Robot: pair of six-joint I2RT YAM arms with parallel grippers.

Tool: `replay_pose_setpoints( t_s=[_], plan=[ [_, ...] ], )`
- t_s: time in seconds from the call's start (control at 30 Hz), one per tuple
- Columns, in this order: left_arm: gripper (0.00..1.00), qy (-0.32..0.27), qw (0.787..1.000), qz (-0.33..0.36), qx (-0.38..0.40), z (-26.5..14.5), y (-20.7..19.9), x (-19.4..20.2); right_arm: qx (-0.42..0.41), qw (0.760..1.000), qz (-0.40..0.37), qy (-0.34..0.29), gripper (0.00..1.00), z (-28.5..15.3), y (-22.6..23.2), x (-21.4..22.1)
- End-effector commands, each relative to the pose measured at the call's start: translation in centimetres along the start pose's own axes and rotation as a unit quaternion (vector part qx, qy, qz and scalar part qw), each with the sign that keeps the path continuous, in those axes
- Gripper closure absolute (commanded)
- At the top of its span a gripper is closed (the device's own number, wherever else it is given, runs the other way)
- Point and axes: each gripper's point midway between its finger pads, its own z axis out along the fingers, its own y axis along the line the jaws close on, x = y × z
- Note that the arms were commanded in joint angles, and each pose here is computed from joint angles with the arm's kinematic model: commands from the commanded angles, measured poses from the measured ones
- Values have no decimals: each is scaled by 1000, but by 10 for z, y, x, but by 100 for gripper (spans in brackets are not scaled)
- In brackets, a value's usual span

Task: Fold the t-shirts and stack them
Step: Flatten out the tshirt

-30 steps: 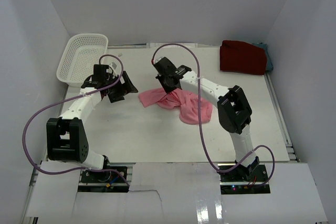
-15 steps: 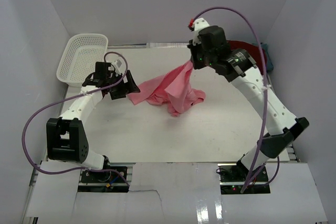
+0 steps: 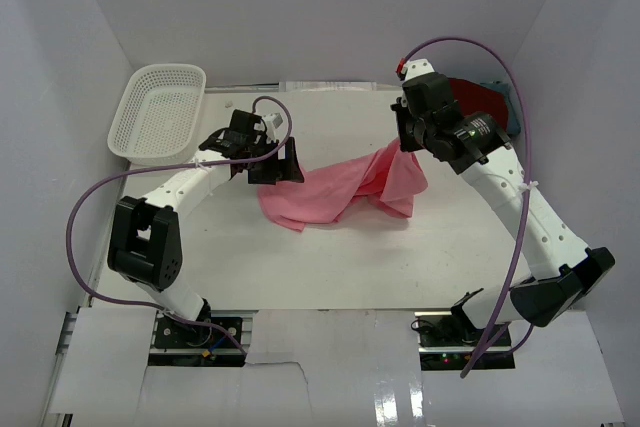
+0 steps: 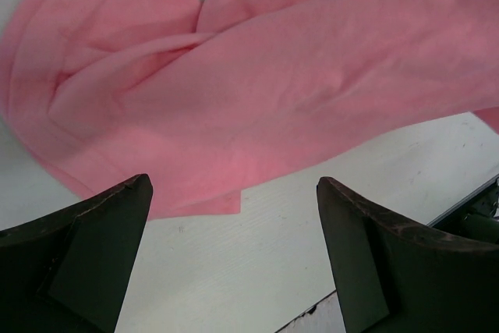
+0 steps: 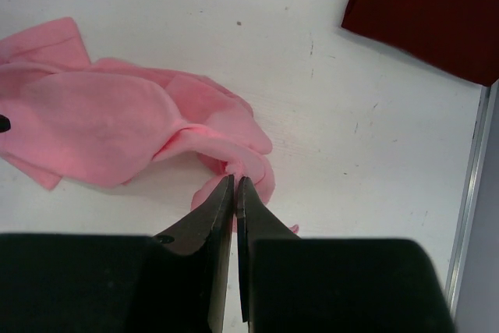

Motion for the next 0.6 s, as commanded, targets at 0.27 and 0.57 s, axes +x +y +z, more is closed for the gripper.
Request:
replay_pose_setpoints(
  t_s=[0.27,0.57],
  plan=[
    [2,-54,995,81,-30,-65,-19,48,4,1000,14,12,92,34,-5,-4],
    [14,-13,981,155,-117,-54,-4,84,-2,999,18,39,92,62,-3,1]
  ],
)
